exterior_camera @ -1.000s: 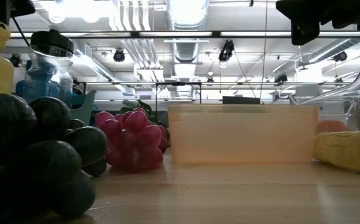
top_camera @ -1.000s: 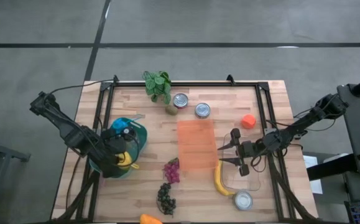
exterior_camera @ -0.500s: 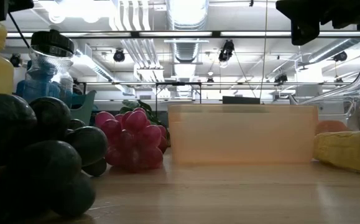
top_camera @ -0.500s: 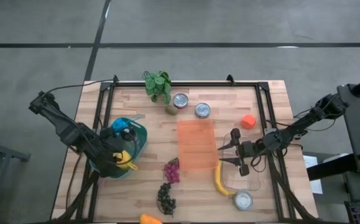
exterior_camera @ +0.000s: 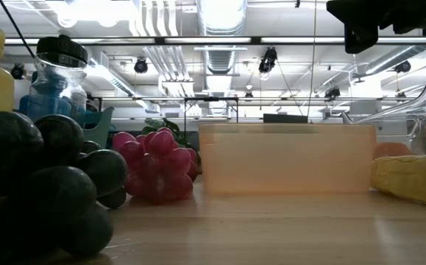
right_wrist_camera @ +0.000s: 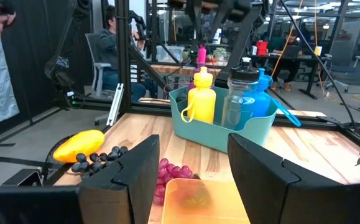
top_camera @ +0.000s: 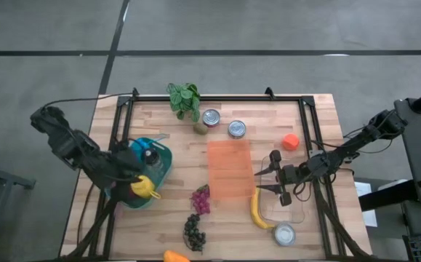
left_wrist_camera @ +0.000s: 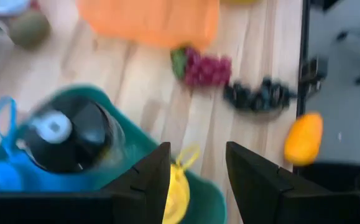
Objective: Pick & Place Food Item
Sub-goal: Adjust the green bin
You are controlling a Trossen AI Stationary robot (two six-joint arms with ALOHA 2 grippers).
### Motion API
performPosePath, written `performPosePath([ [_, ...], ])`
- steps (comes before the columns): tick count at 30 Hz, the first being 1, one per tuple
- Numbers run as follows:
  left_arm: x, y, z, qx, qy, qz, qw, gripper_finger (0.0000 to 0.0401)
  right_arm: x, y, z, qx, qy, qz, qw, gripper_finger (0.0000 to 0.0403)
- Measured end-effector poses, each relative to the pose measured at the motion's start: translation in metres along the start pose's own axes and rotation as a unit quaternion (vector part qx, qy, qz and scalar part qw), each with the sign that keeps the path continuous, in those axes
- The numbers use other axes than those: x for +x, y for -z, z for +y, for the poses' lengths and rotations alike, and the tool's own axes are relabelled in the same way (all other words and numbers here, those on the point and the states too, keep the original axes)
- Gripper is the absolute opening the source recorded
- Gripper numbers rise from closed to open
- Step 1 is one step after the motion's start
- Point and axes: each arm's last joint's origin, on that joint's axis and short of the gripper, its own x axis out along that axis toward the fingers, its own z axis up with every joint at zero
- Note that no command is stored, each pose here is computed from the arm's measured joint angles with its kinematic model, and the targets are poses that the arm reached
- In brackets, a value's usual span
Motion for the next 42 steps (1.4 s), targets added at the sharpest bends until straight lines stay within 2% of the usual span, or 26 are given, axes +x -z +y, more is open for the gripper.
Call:
performPosePath([
  [11,-0.030,-0.021,0.003,-0.018,-0.040,-0.144,0.989,0.0160,0.000,0.000,0.000,0.000,0.000,0.000,1.000,0.0189],
  [18,-0.029,-0.030,0.010,-0.048,-0.084,-0.192,0.977,0.0160,0.000,0.000,0.000,0.000,0.000,0.000,1.000,0.0189],
  [25,-0.025,-0.053,0.025,-0.065,-0.116,-0.225,0.965,0.0160,0.000,0.000,0.000,0.000,0.000,0.000,1.000,0.0189],
  [34,-0.019,-0.081,0.068,-0.091,-0.081,-0.194,0.973,0.0160,0.000,0.000,0.000,0.000,0.000,0.000,1.000,0.0189],
  [37,-0.020,-0.085,0.074,-0.069,-0.069,-0.192,0.977,0.0160,0.000,0.000,0.000,0.000,0.000,0.000,1.000,0.0189],
  [42,-0.028,-0.088,0.074,-0.038,-0.062,-0.231,0.970,0.0160,0.000,0.000,0.000,0.000,0.000,0.000,1.000,0.0189],
])
